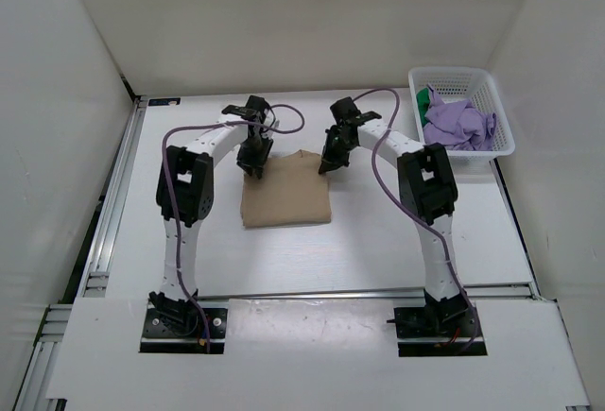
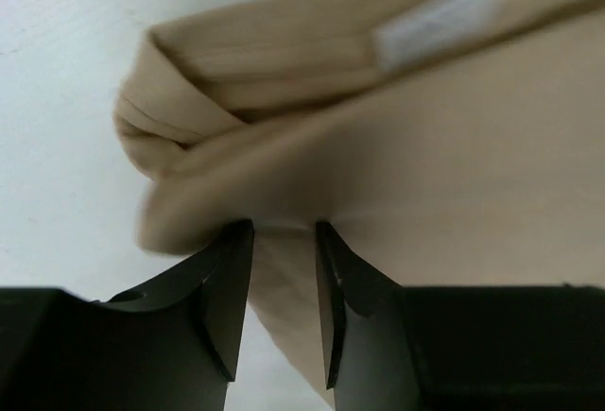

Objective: Fold and stack the t-shirts
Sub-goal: Fold the long partially folded tshirt into a neat square

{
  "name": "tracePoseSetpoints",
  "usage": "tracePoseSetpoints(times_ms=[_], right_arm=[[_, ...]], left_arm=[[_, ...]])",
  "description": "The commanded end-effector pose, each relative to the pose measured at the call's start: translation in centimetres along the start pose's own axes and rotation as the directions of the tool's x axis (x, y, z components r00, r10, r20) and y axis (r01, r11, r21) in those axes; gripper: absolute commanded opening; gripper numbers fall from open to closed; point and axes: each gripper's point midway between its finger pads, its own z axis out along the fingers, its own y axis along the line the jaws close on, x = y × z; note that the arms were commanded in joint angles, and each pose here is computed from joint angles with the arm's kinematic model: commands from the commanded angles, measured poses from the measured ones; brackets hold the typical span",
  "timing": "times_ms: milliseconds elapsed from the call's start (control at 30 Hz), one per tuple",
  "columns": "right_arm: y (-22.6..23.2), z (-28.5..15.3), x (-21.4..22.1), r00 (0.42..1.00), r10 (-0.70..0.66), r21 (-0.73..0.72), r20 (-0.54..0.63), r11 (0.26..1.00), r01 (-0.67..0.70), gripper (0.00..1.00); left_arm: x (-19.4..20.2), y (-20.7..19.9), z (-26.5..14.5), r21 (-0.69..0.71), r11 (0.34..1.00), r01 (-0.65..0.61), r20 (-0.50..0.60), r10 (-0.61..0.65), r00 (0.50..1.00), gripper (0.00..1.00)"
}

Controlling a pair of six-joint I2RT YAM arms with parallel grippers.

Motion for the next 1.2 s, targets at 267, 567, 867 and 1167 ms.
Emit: tracePoseSetpoints(times_ms=[267, 567, 867, 1167], right_arm=[[2.3, -4.3, -5.2, 0.990, -0.032, -0.068, 0.134, 0.997, 0.041, 0.04], [0.6, -9.0, 1.5, 0.994, -0.087, -0.064, 0.063, 0.994, 0.091, 0.25], [-1.5, -12.2, 5.2, 0.992, -0.088, -0.040, 0.089, 0.995, 0.092, 0.26], [-5.1, -15.6, 6.5, 0.983, -0.041, 0.045, 0.181, 0.998, 0.033, 0.26]], left_arm=[[-5.5, 3.1, -7.4, -0.021, 0.998, 0.061, 0.229, -0.055, 0.972, 0.64], [4.9, 1.1, -5.8, 0.077, 0.995, 0.069, -0.015, -0.068, 0.998, 0.75], [6.7, 0.3, -0.8, 0.156, 0.981, 0.114, -0.155, -0.089, 0.984, 0.70], [6.7, -1.7, 0.7, 0.301, 0.939, 0.167, -0.204, -0.108, 0.973, 0.12]])
